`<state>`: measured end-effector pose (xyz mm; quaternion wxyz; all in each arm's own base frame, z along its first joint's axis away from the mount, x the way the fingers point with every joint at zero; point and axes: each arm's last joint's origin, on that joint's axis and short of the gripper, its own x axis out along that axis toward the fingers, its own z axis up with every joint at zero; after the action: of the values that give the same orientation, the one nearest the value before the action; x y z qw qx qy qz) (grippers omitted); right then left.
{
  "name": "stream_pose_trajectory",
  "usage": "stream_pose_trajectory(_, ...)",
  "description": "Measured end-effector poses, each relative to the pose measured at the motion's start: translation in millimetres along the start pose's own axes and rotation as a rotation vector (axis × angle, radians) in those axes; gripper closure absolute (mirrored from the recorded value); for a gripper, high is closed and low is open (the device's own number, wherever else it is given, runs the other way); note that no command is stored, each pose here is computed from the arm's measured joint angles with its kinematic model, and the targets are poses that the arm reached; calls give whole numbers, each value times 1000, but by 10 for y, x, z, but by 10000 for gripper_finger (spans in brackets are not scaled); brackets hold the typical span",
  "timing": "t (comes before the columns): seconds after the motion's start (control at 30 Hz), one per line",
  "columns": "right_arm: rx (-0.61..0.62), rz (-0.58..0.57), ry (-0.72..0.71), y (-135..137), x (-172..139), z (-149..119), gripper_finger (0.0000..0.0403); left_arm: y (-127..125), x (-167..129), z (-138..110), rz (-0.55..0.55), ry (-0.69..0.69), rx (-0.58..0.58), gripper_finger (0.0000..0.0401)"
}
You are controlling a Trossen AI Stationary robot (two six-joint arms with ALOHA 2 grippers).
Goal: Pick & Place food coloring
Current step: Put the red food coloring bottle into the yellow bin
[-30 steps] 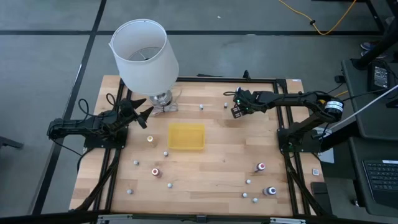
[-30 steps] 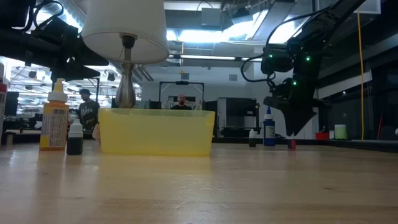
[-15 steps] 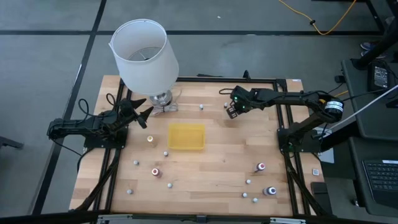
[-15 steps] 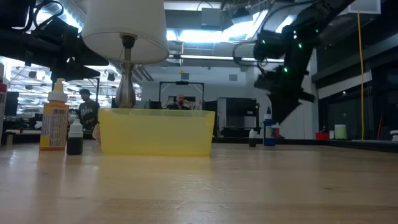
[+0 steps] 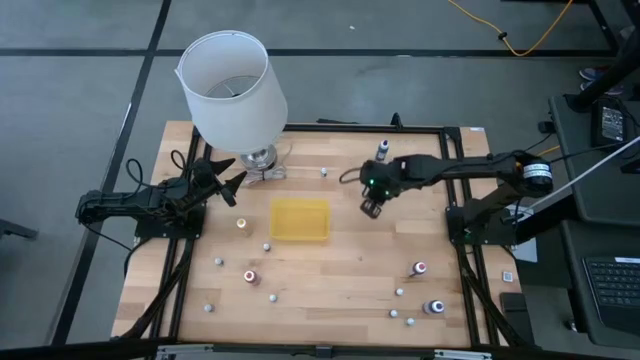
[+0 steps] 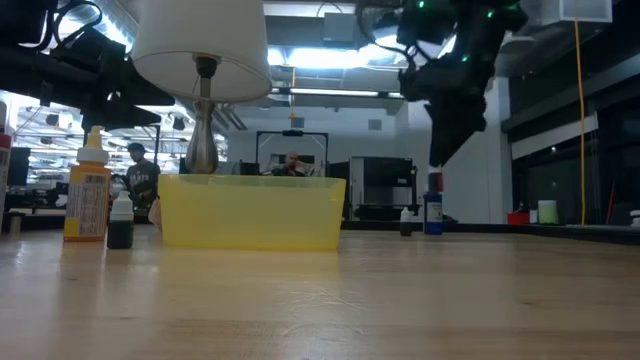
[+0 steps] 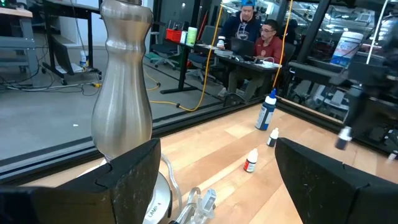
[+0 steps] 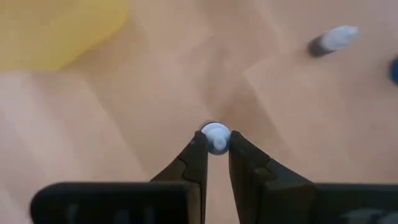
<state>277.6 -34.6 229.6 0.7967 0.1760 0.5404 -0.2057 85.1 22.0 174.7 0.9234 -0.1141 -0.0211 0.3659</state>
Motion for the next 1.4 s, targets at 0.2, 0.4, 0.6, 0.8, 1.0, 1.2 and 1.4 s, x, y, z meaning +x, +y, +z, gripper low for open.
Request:
stream_pose_trajectory(0.2,-105,56,3,334,-95,-129,355,0,0,0,0,0,0,89)
stream_pose_trajectory(0.4,-188,75,12,598,-152,-33,355,0,0,0,0,0,0,90)
stream_pose_trajectory(0.6,-244,77,7,777,-68,197,355,0,0,0,0,0,0,90)
stream_pose_trajectory(0.8,-272,79,-16,915,43,497,355,0,0,0,0,0,0,89)
stream_pose_trajectory(1.0,-276,90,-22,1007,184,785,355,0,0,0,0,0,0,89)
stream_pose_trajectory(1.2,-283,110,-35,1048,297,1006,355,0,0,0,0,0,0,90)
stream_pose_trajectory(1.4,-288,75,32,990,561,1021,355,0,0,0,0,0,0,88)
